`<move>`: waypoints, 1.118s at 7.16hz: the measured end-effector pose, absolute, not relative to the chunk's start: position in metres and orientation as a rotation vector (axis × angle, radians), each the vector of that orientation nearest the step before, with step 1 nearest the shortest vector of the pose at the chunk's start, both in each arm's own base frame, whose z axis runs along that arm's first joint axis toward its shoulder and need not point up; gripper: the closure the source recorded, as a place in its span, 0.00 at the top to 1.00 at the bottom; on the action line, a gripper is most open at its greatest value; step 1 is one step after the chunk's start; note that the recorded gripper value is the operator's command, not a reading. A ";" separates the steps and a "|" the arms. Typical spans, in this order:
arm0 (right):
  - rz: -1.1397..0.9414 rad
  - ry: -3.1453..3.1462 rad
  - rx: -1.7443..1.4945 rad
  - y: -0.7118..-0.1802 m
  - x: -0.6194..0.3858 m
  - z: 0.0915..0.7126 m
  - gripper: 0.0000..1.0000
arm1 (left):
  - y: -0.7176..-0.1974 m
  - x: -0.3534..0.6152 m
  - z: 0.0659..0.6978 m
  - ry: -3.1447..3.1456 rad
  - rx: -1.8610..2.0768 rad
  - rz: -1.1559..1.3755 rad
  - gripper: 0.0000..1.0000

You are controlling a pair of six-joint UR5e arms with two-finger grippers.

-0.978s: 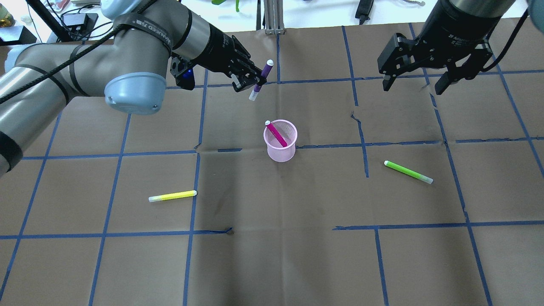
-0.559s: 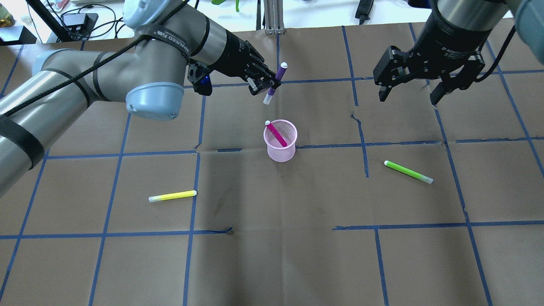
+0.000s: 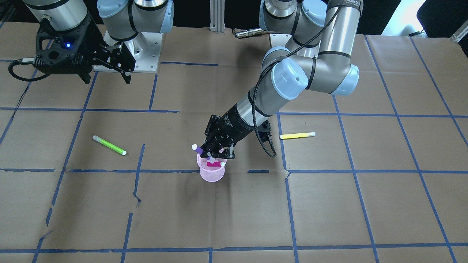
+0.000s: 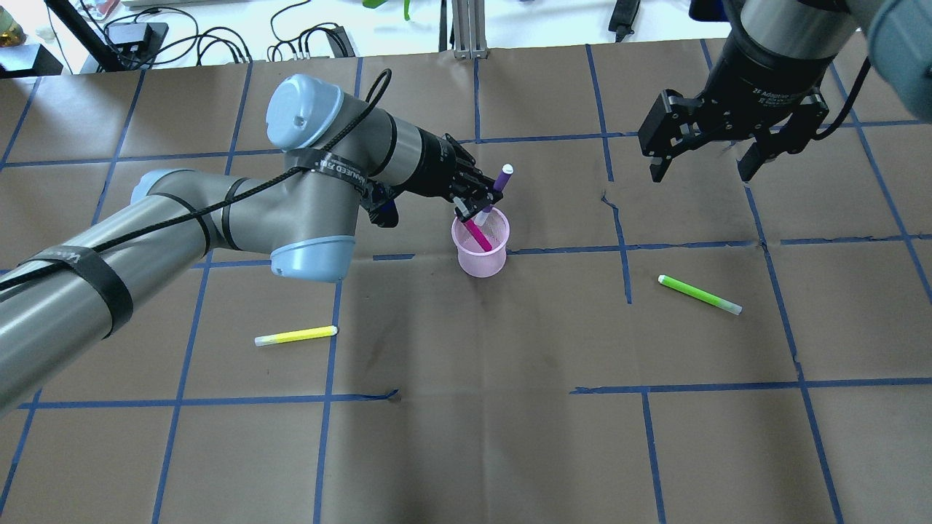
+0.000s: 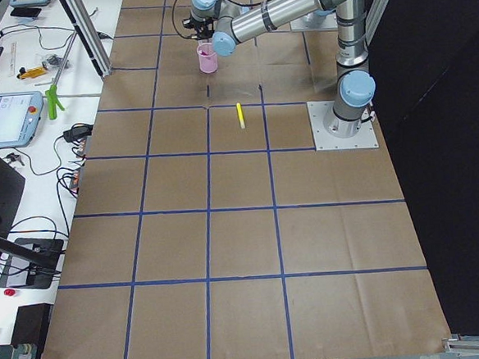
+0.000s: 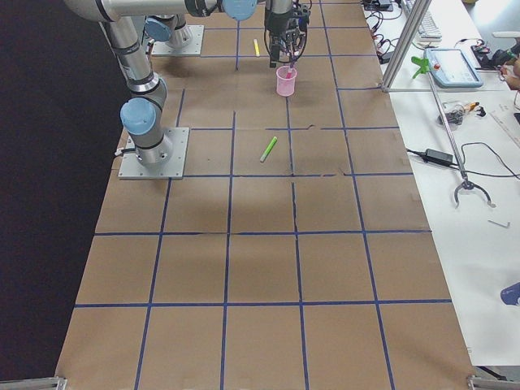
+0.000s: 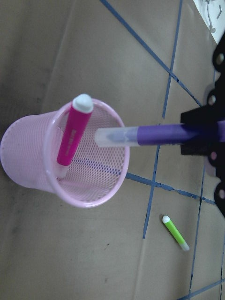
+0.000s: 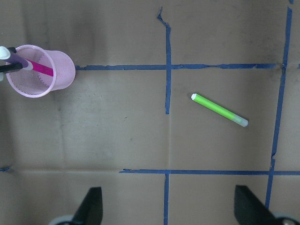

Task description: Insert purple and pink pens into pink cup

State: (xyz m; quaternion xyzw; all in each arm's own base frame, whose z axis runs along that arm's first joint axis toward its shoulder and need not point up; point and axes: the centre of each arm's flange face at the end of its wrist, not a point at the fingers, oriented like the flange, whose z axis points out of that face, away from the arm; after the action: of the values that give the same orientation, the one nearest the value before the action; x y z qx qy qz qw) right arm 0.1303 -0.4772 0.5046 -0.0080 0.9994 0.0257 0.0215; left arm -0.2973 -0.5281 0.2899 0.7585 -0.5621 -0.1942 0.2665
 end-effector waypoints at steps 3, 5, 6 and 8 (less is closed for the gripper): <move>0.169 3.092 -0.194 -0.464 0.134 0.507 1.00 | -0.511 -0.300 0.270 -1.522 2.065 -0.534 0.07; 0.203 3.117 -0.229 -0.463 0.130 0.506 1.00 | -0.508 -0.303 0.267 -1.534 2.067 -0.537 0.92; 0.204 3.128 -0.218 -0.464 0.129 0.506 1.00 | -0.509 -0.302 0.265 -1.540 2.078 -0.517 0.98; 0.173 3.137 -0.156 -0.467 0.129 0.511 1.00 | -0.511 -0.298 0.268 -1.553 2.089 -0.447 0.98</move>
State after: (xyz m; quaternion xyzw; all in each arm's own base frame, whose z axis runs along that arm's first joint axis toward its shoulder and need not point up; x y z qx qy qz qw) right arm 0.1288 -0.4668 0.5115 -0.0495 0.9973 0.0551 -0.0022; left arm -0.2984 -0.5108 0.2675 0.7664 -0.5696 -0.1639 0.2478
